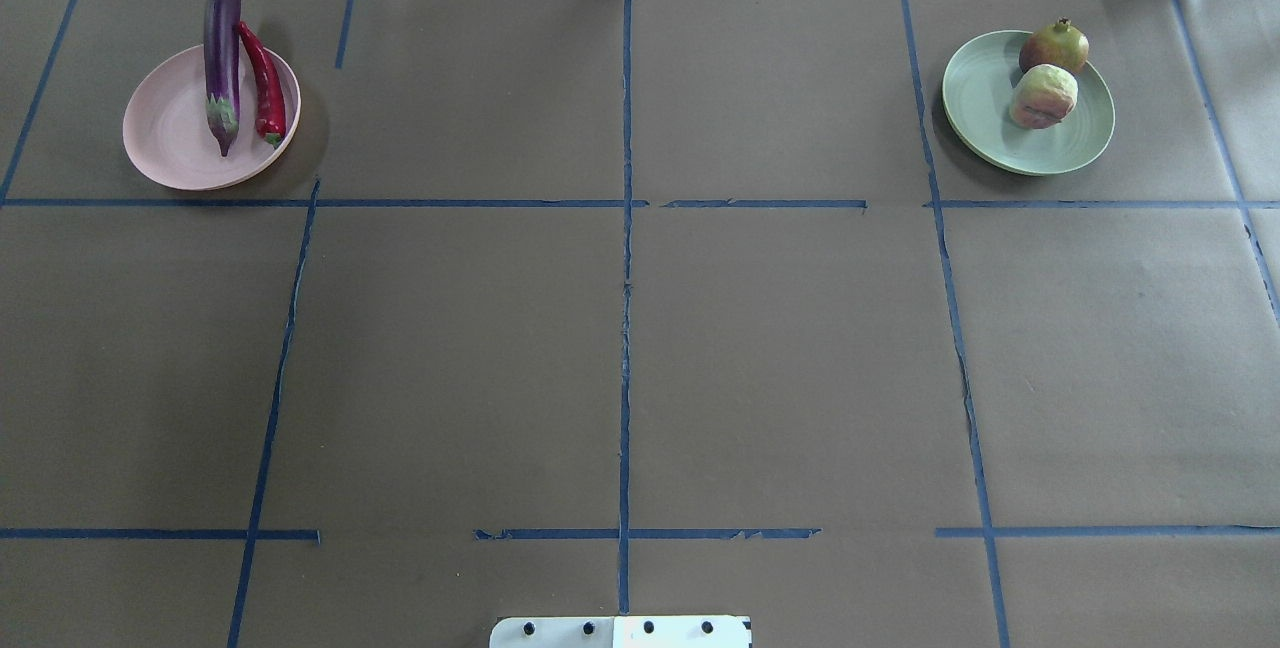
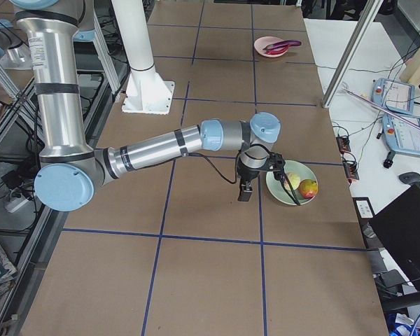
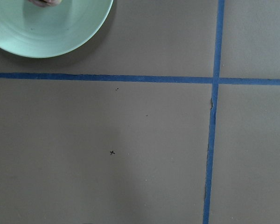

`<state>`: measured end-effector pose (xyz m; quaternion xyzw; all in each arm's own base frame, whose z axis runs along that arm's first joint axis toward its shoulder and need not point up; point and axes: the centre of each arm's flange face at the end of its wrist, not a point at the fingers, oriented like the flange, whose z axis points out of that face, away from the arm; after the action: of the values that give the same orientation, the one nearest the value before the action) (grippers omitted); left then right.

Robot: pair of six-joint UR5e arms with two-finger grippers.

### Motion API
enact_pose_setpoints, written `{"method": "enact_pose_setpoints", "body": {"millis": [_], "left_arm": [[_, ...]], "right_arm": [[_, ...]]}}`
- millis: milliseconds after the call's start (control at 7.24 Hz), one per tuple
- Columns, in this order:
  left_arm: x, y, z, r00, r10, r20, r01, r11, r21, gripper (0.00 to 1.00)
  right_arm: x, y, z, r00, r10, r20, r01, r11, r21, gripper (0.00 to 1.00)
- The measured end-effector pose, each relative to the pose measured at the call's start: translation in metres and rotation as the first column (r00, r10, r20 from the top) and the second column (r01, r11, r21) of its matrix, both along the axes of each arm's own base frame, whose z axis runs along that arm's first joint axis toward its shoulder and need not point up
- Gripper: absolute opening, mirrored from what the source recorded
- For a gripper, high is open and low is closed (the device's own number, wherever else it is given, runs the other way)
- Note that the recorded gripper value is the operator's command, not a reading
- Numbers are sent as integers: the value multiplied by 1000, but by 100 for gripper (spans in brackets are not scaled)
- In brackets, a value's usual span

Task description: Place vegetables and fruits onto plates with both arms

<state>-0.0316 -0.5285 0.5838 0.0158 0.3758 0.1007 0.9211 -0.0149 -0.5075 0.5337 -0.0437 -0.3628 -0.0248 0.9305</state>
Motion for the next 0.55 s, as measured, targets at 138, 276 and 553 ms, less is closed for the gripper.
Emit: {"method": "enact_pose_setpoints", "body": {"millis": [138, 276, 553], "left_arm": [[0, 5, 1, 1000, 1, 3, -1, 1000, 25, 100], [1, 8, -2, 1000, 0, 5, -1, 999, 41, 100], [1, 18, -22, 1000, 3, 3, -3, 997, 81, 100]], "right_arm": [[-1, 2, 0, 1000, 0, 13, 0, 1000, -2, 100], [-2, 3, -1, 1000, 0, 28, 0, 1000, -4, 100], [-3, 3, -4, 999, -1, 39, 1, 1000, -2, 100]]}}
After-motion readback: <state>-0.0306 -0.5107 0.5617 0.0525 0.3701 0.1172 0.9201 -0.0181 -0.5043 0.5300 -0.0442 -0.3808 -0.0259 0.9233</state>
